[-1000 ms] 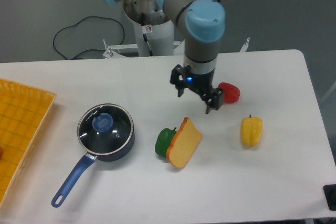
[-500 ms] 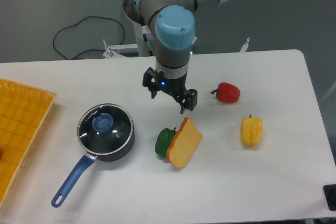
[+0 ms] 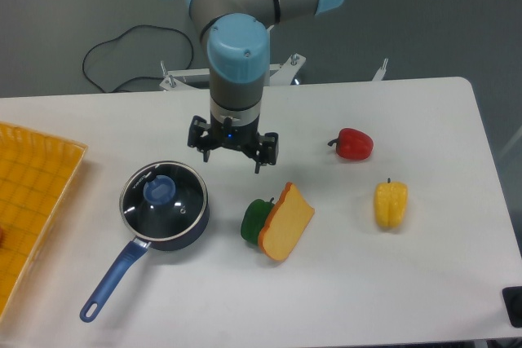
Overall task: Open the lid
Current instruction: 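Move the open gripper over the saucepan's blue lid knob, then lower the gripper around the blue knob of the glass lid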
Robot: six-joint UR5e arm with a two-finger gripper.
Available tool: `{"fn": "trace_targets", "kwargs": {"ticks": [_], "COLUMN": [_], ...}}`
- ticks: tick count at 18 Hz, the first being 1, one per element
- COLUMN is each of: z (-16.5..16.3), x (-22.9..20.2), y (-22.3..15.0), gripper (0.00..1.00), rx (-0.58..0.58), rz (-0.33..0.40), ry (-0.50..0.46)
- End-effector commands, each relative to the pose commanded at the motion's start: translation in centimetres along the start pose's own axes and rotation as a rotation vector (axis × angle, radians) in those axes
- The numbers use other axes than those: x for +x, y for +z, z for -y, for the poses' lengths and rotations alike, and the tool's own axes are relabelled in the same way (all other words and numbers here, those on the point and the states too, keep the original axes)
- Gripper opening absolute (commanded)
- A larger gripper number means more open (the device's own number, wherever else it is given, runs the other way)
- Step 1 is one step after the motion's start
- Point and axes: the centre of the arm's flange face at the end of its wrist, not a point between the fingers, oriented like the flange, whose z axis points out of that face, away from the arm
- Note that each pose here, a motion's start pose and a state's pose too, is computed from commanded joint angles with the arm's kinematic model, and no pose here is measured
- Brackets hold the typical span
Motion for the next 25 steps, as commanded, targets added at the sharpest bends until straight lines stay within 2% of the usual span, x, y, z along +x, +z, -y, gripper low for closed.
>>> {"fn": "trace_targets", "kwargs": {"ticks": [2, 4, 6, 9, 14, 21, 25], "z": [0.1, 0.4, 0.5, 0.9, 1.8, 3.1, 3.0], "x": [0.8, 0.9, 2.1, 2.5, 4.4, 8.2, 9.7], "y": [0.2, 0.1, 0.3, 0.7, 1.6, 6.0, 5.5], "gripper": [1.00, 1.00, 1.00, 1.00, 1.00, 1.00, 1.00], "rx": [-0.003, 0.005, 0.014, 0.028, 0.075, 0.067, 0.085], "rz": [0.026, 0.091, 0.101, 0.103, 0.108, 0.137, 0.125], "ry": [-0.033, -0.079, -0.113, -0.242, -0.397, -0.508, -0.526]}}
